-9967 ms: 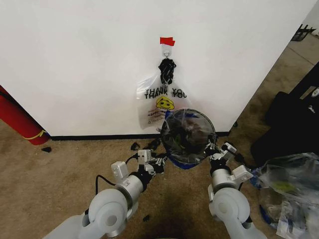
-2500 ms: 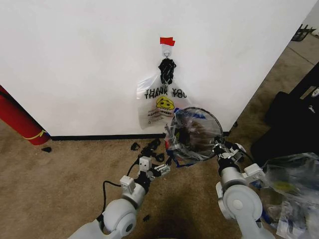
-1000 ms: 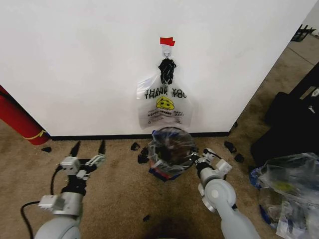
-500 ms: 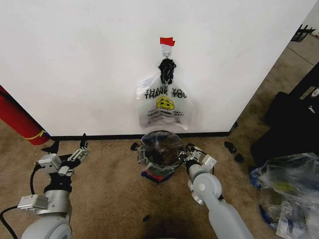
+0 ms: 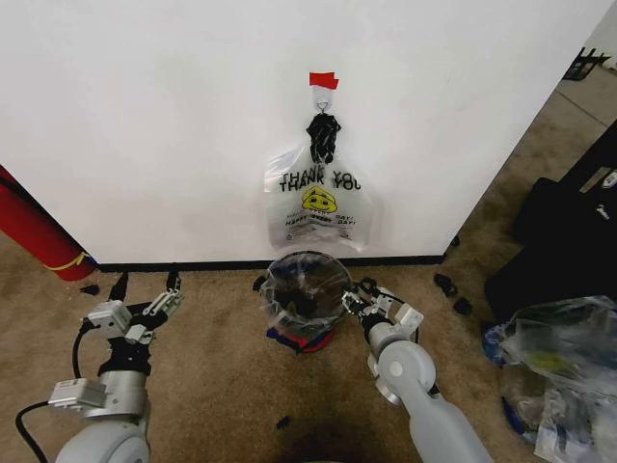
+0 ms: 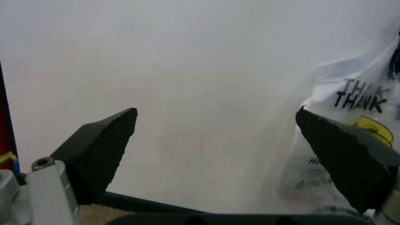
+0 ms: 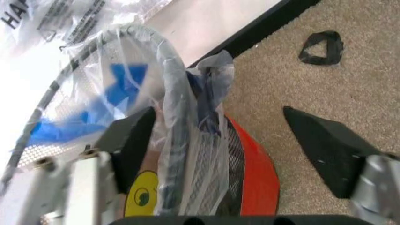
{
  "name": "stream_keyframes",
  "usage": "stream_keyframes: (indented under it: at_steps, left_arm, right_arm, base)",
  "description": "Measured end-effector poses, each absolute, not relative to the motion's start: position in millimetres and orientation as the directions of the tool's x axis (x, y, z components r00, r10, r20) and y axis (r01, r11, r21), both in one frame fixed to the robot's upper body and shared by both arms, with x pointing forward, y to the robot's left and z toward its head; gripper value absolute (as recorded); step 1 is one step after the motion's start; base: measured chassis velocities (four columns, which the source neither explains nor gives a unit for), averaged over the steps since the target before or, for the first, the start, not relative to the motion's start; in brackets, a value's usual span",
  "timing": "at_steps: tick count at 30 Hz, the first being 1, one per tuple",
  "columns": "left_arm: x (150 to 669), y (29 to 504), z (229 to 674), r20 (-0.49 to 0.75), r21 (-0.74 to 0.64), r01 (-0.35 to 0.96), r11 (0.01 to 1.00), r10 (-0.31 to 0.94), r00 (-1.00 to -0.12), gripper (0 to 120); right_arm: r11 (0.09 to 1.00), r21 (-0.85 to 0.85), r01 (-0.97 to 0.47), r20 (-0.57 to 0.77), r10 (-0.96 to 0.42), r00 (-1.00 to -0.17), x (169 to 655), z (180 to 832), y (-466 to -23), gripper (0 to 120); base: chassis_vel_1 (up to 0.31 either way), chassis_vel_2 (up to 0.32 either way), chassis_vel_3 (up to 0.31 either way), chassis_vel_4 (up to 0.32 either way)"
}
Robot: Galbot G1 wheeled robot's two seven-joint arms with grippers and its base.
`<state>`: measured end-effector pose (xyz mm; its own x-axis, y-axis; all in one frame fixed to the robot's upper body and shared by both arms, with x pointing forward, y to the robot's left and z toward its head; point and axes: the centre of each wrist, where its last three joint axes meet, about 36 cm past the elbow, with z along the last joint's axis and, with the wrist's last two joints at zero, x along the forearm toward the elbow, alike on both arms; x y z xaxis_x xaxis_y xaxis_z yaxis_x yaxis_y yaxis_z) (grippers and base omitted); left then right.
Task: Pick up the garbage bag from the wall and place it over the trash bin.
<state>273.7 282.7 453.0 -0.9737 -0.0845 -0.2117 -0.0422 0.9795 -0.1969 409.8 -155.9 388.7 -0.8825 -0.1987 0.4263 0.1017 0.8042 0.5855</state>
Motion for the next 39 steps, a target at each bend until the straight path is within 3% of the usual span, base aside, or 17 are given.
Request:
stream_keyframes:
  at_steps: [3,5,6,12,18,20,28,39]
  left_arm:
    - [271.4,279.2,453.4,-0.218,-0.192,-0.04,0.981,-0.082,-0.972,100]
    - [271.2,278.9,453.5,-0.22,-0.191,-0.04,0.981,-0.082,-0.972,100]
    - [269.9,277.8,455.0,-0.228,-0.184,-0.037,0.982,-0.079,-0.97,100]
    - [267.6,274.0,455.8,-0.261,-0.14,-0.034,0.99,-0.07,-0.963,100]
    - [266.0,252.8,450.3,-0.304,-0.055,-0.062,0.997,-0.076,-0.95,100]
    - [262.6,241.4,455.1,-0.329,-0.051,-0.044,0.998,-0.058,-0.943,100]
    - [254.7,236.9,454.8,-0.383,-0.011,0.004,1.0,0.0,-0.924,100]
    - [240.5,233.3,455.0,-0.402,-0.007,0.039,0.999,0.033,-0.915,100]
  right_arm:
    - [0.811,0.581,0.075,0.403,-0.206,-0.892,405.9,388.7,-155.3,90]
    - [0.812,0.579,0.071,0.398,-0.206,-0.894,405.3,388.8,-155.2,92]
    - [0.826,0.563,0.034,0.353,-0.203,-0.913,401.3,388.9,-154.2,98]
    - [0.895,0.433,-0.107,0.084,-0.158,-0.984,367.6,401.6,-157.0,100]
    - [0.964,0.264,-0.026,-0.052,-0.013,-0.999,318.7,416.7,-180.7,100]
    - [0.982,0.189,0.017,-0.157,0.047,-0.987,296.0,424.1,-200.2,100]
    - [0.998,0.052,0.04,-0.306,0.054,-0.95,232.5,444.6,-230.8,100]
    - [0.997,0.047,0.056,-0.35,0.069,-0.934,209.3,466.2,-237.7,100]
  base:
    - [0.0,0.0,0.0,0.0]
    - [0.0,0.0,0.0,0.0]
    - [0.0,0.0,0.0,0.0]
    - [0.0,0.0,0.0,0.0]
    - [0.0,0.0,0.0,0.0]
    - [0.0,0.0,0.0,0.0]
    - [0.0,0.0,0.0,0.0]
    - [0.0,0.0,0.0,0.0]
